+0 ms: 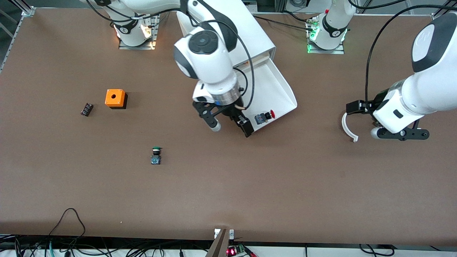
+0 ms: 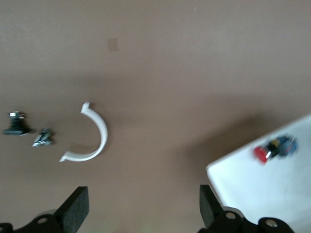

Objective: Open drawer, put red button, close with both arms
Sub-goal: 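Release the button in the drawer and withdraw the right gripper, then push the drawer closed with the left gripper while the right gripper retracts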

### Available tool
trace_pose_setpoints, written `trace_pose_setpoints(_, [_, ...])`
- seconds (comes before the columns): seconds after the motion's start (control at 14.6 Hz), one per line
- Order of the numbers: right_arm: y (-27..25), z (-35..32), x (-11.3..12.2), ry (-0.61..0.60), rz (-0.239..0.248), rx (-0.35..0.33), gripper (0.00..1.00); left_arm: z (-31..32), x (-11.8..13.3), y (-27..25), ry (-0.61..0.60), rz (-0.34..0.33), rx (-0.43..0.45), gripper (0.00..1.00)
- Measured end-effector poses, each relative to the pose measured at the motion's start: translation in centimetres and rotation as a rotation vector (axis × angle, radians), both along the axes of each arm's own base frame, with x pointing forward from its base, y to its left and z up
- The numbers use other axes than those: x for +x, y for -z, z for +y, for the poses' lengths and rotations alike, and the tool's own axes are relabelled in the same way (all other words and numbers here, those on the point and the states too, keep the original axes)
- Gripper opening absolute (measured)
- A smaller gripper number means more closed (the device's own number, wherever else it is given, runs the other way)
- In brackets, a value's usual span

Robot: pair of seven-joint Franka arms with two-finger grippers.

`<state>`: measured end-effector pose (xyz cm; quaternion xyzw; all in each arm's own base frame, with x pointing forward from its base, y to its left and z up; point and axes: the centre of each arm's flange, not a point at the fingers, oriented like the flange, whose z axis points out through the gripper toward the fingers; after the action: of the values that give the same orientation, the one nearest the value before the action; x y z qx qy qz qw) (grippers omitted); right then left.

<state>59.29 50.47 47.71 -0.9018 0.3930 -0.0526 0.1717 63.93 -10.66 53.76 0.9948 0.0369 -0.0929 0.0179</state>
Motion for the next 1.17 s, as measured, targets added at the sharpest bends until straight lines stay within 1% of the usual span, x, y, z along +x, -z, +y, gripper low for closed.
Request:
trace_pose_setpoints(0.14, [-1.6, -3.9, 2.0, -0.123, 0.013, -0.010, 1.00, -2.2, 0.7, 2.7, -0.080, -0.027, -0.001, 1.00])
trace_pose_setpoints(0.27, [-2.6, -8.8, 4.0, -0.255, 0.035, -0.044, 1.00, -5.3, 1.0, 6.1, -0.163, -0.063, -0.001, 1.00])
trace_pose_setpoints(0.41, [-3.3, -13.7, 5.7, -0.381, 0.053, -0.091, 1.00, -8.6, 0.7, 9.6, -0.233, -0.097, -0.008, 1.00])
trace_pose_setpoints(0.55, [-3.4, -17.8, 6.8, -0.478, 0.066, -0.123, 1.00, -10.9, 0.1, 13.0, -0.287, -0.118, -0.018, 1.00])
trace_pose_setpoints(0.75, [-2.9, -23.1, 7.4, -0.586, 0.073, -0.175, 1.00, -13.4, -1.1, 17.4, -0.367, -0.123, -0.023, 1.00])
trace_pose_setpoints(0.96, [-1.9, -29.2, 7.3, -0.757, 0.076, -0.245, 1.00, -16.0, -3.0, 21.0, -0.384, -0.099, 0.006, 1.00])
trace_pose_setpoints(1.17, [-1.6, -36.3, 6.5, -0.845, 0.094, -0.280, 1.00, -17.8, -4.1, 22.6, -0.397, -0.078, 0.017, 1.00])
